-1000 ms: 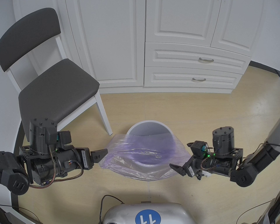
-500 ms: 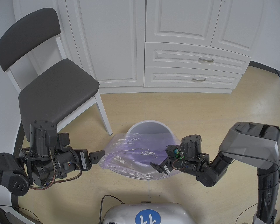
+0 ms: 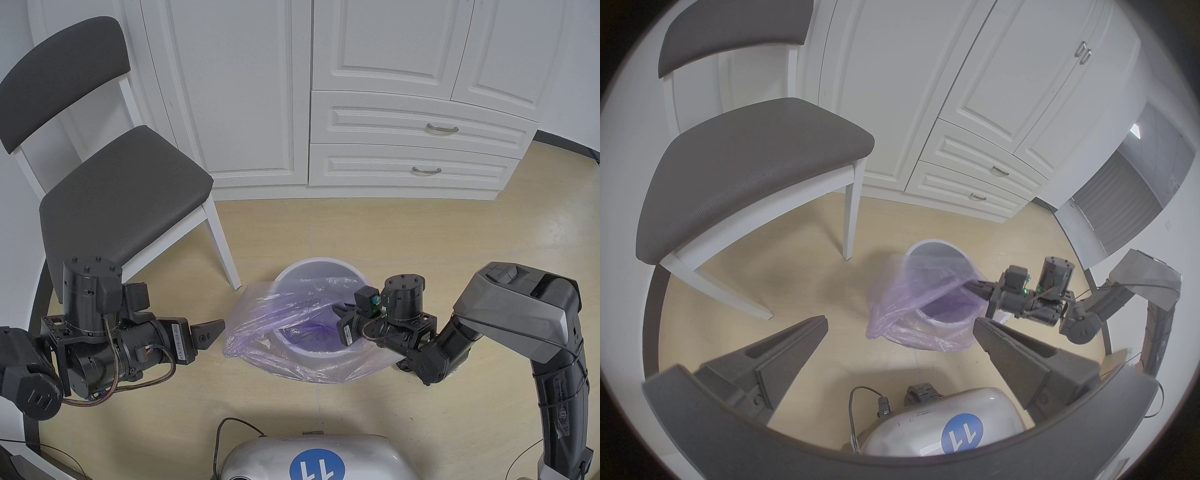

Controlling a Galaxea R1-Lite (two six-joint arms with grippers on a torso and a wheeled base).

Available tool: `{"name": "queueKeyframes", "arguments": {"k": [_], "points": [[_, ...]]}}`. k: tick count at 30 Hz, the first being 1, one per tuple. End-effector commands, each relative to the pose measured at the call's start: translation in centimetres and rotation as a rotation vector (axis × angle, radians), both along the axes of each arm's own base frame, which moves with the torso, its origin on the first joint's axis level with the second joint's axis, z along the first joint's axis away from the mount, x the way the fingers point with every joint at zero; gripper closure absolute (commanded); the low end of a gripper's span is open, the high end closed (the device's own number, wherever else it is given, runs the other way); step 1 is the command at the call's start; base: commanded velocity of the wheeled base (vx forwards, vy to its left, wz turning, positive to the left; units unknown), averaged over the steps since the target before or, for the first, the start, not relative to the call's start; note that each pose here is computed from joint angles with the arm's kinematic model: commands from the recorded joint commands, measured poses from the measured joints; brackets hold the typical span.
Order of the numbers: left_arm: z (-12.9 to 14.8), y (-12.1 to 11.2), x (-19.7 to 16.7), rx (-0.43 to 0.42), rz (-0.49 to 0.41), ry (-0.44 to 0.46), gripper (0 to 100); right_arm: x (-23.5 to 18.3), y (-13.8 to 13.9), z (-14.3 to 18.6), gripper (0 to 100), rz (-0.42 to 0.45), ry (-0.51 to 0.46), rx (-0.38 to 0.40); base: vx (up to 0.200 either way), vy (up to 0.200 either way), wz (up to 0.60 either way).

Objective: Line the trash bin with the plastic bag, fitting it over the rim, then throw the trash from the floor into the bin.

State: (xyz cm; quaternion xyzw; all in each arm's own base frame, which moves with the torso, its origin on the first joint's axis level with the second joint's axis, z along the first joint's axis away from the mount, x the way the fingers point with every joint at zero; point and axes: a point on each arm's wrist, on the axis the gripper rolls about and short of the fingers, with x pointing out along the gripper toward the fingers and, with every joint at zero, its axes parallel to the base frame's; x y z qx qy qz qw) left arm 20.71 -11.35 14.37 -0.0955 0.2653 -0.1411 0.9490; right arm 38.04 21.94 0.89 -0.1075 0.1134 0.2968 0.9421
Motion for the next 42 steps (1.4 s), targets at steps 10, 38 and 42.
{"name": "queueKeyframes", "arguments": {"k": [10,38,42], "points": [[-0.1,-0.4,-0.1,0.002,-0.016,0.002,0,9.0,2.3,2.8,100,-0.17,0.054,0.357,0.0,0.0,0.0],[0.0,-1.6,-1.6,0.013,-0.078,-0.014,0,6.9,-1.3,8.1,0,-0.224,-0.069,0.429,0.0,0.0,0.0],[0.0,-1.6,-1.8,0.016,-0.079,-0.012,0,3.9,-2.5,10.2,0,-0.147,0.013,0.398,0.0,0.0,0.0]]}}
